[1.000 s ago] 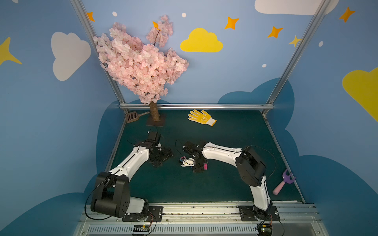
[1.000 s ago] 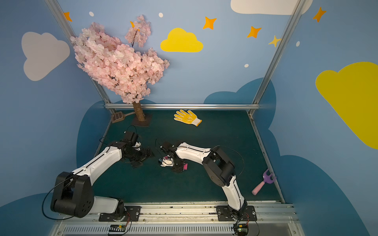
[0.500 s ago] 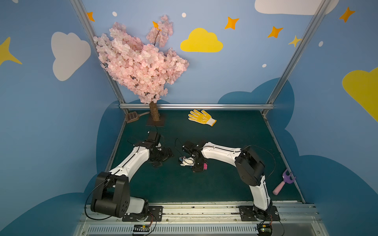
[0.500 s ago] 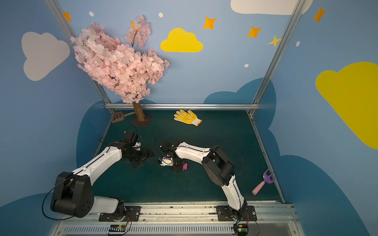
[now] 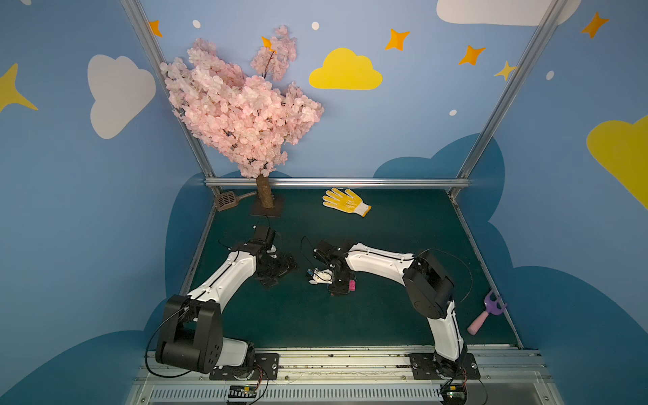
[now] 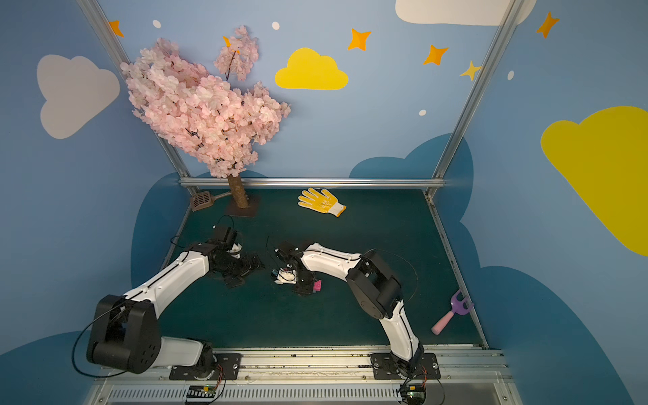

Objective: Assemble the letter y with lego
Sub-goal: Pick up the lego brick from the center of the board.

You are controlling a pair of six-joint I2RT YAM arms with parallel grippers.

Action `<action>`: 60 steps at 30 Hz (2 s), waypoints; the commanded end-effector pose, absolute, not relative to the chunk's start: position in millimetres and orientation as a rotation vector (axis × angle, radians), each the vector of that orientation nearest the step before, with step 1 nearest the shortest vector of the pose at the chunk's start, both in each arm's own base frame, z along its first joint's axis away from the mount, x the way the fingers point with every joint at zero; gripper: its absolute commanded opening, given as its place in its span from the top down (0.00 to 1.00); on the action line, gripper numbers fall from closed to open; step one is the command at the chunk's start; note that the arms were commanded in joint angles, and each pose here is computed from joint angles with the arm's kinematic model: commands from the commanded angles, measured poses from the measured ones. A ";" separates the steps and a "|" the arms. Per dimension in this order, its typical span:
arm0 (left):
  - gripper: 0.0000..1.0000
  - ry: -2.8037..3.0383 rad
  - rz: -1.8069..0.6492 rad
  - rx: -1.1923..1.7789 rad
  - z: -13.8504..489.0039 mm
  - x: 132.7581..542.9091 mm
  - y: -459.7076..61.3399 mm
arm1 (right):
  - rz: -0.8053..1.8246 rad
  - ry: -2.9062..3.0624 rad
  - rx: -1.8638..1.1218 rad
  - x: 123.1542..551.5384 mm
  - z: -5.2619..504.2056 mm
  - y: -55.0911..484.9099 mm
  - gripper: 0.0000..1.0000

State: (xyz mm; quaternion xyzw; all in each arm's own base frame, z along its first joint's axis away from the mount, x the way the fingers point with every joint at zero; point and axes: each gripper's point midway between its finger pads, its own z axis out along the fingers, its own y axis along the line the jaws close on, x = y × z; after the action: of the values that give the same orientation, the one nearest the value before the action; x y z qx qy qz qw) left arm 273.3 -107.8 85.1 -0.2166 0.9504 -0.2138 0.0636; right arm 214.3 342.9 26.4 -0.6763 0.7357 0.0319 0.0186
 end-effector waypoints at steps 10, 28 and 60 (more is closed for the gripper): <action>0.06 2.893 -0.630 -0.653 79.1 270.3 -105.8 | 0.134 2.319 -2.109 212.9 13.6 346.7 0.57; 0.06 2.895 -0.628 -0.660 77.9 269.2 -105.2 | 0.141 2.339 -2.099 212.8 11.0 346.8 0.71; 0.13 3.022 -0.376 -0.504 43.5 292.2 -164.3 | 0.033 2.520 -1.577 269.3 83.4 269.1 0.87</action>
State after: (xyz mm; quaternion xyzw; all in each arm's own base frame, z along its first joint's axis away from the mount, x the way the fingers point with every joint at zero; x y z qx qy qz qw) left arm 280.0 -160.5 43.4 -0.1581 0.9761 -0.1482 0.0159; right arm 272.4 275.9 75.2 -0.5398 0.8379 0.0187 0.0785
